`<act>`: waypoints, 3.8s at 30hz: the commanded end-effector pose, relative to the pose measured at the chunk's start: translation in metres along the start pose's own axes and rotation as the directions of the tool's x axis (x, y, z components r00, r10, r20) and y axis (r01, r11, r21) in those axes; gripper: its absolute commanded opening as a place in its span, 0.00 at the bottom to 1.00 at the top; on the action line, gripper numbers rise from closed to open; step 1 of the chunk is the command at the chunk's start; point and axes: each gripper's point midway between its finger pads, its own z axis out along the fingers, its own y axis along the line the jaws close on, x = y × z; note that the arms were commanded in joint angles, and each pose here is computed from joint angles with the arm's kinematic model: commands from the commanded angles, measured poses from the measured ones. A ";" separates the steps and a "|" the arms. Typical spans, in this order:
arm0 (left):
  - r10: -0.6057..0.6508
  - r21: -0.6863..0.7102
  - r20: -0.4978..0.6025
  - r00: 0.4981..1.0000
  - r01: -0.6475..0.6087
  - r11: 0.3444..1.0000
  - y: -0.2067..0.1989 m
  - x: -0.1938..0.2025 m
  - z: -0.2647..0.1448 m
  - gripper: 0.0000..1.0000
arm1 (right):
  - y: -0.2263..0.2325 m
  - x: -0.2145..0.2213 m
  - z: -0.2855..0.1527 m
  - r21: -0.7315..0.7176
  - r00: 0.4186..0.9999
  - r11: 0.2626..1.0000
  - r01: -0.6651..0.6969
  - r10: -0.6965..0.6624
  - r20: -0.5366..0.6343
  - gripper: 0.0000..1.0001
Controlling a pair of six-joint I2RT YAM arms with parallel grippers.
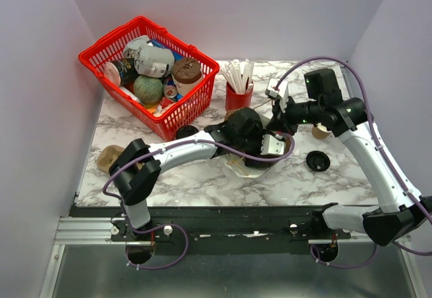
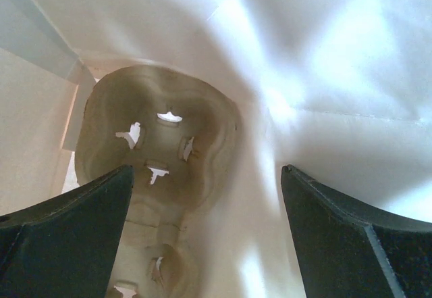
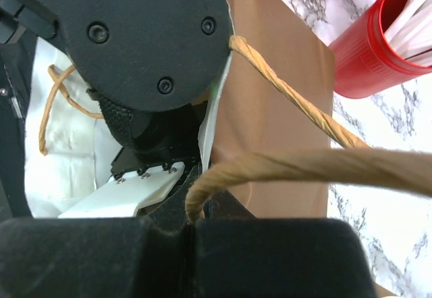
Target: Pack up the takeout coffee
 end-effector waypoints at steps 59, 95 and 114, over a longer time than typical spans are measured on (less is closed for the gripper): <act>0.058 -0.271 0.601 0.797 0.134 0.953 0.049 -0.183 -0.239 0.20 | -0.010 0.061 -0.004 0.132 0.974 0.990 -0.053 0.080 -0.213 0.01; -0.197 -0.508 0.435 0.878 0.421 0.752 0.089 -0.068 -0.252 0.08 | 0.063 0.023 -0.020 0.088 0.881 0.881 0.464 -0.450 -0.142 0.01; -0.164 -0.402 -0.028 0.986 0.139 0.905 0.039 0.000 -0.242 0.82 | 0.066 0.026 -0.016 0.102 0.945 0.942 0.319 -0.307 -0.115 0.01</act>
